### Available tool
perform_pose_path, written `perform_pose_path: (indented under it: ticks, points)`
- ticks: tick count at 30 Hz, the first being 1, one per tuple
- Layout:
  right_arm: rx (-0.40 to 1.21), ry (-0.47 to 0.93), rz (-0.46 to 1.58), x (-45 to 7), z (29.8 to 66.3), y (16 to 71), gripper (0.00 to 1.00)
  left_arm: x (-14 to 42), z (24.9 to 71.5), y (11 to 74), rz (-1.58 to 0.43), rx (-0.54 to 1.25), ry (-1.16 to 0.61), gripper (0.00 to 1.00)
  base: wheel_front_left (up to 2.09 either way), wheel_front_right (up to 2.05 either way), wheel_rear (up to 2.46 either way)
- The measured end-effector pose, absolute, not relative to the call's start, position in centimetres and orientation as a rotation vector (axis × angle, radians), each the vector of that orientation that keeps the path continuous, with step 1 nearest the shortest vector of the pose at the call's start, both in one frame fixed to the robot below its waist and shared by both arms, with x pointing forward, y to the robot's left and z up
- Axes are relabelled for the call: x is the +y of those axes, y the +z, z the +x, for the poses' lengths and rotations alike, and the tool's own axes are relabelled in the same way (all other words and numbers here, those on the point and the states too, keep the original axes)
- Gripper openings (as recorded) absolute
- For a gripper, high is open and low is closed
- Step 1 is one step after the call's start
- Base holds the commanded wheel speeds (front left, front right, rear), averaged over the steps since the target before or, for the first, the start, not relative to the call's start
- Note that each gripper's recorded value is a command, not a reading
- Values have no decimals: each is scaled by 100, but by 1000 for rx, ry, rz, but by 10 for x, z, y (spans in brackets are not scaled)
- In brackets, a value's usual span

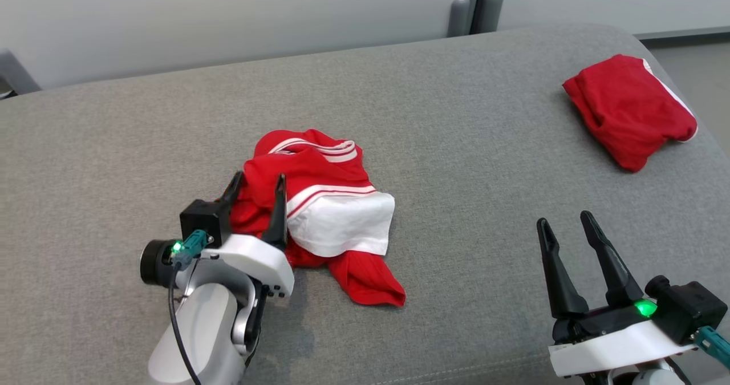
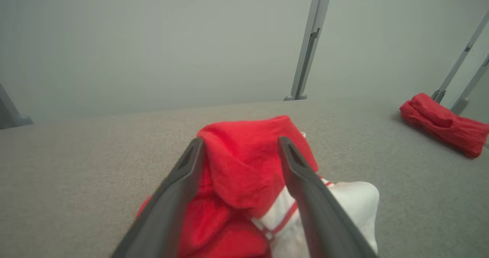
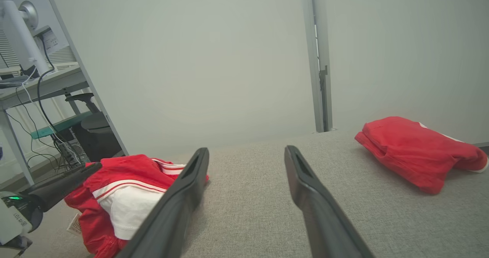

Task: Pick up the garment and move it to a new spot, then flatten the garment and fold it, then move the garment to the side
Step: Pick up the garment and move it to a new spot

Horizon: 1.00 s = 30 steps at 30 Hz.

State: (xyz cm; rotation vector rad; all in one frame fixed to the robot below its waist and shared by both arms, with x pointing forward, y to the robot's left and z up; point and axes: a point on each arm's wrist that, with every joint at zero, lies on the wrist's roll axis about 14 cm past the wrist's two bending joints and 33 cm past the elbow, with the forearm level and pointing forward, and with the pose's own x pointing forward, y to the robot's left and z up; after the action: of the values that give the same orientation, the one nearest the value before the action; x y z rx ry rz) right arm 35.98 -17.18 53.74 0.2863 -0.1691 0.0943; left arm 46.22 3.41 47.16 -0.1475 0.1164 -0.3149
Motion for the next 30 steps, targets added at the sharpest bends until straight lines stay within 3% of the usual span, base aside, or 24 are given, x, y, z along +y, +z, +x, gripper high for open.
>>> perform_pose_path:
  ticks: [4, 16, 30]
  points:
    - [-186, 106, 286, -169, 362, 543, 100, 45, 461, 506, -180, 8, -274, 100, 0, 0, 0]
    - [-195, 155, 290, -152, 361, 546, 100, 128, 399, 544, -203, -167, -49, 100, 0, 0, 0]
    - [-223, 155, 262, -153, 356, 554, 100, 172, 347, 564, -42, -259, 50, 100, 0, 0, 0]
